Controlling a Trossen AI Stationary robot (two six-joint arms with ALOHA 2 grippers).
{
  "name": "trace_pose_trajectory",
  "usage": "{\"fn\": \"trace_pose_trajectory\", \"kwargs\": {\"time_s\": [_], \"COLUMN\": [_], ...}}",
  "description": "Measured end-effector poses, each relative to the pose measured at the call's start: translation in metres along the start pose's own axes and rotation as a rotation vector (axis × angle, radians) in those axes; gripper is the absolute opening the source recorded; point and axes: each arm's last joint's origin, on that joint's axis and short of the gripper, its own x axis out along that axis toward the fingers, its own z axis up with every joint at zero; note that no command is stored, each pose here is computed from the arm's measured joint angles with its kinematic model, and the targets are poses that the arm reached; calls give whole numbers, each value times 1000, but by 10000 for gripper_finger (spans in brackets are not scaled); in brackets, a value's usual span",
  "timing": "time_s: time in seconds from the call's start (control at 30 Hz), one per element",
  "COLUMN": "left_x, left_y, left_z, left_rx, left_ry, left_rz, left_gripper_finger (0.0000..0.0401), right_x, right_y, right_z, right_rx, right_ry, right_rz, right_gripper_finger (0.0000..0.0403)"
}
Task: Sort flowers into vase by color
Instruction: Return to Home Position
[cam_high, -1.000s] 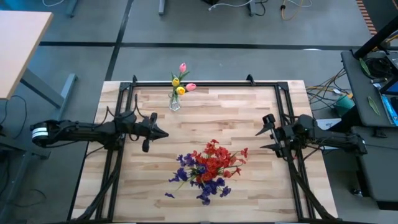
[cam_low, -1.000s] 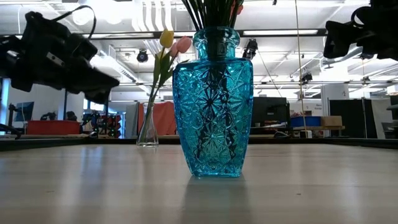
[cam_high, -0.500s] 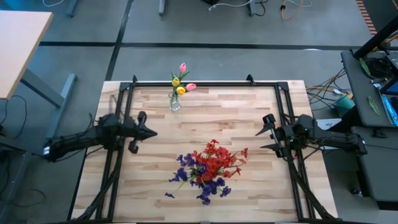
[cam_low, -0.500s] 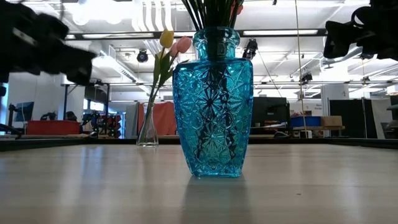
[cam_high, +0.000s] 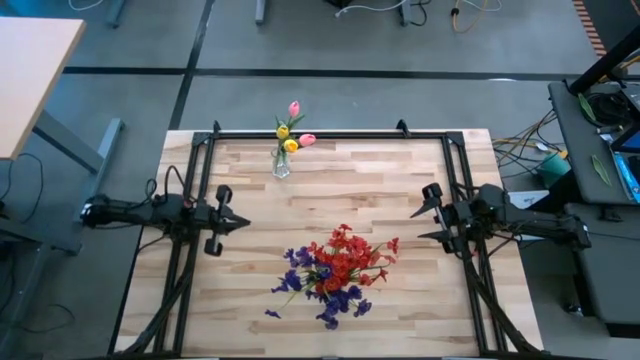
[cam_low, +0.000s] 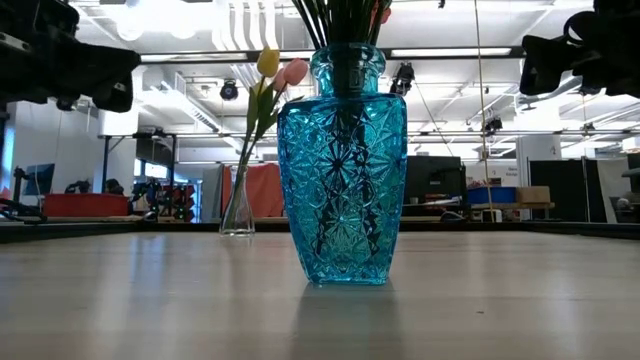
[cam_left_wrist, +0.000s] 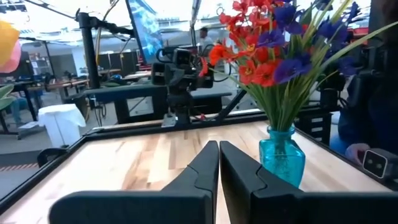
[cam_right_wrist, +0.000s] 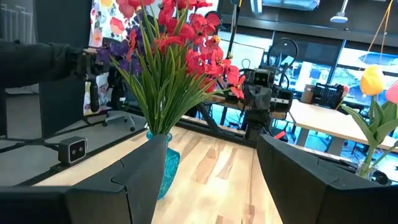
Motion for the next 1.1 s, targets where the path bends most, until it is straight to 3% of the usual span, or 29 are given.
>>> {"fn": "trace_pose_trajectory", "kwargs": {"time_s": [1.1], "left_x": [2], "left_y": [1], "left_z": [1], "left_rx": [8], "left_ry": [23], "left_rz": [4], "left_gripper_finger": [0], "right_x": [0], "right_y": [0], "right_z": [0], "right_rx": [0], "right_ry": [0], "right_rz": [0], "right_gripper_finger": [244]}}
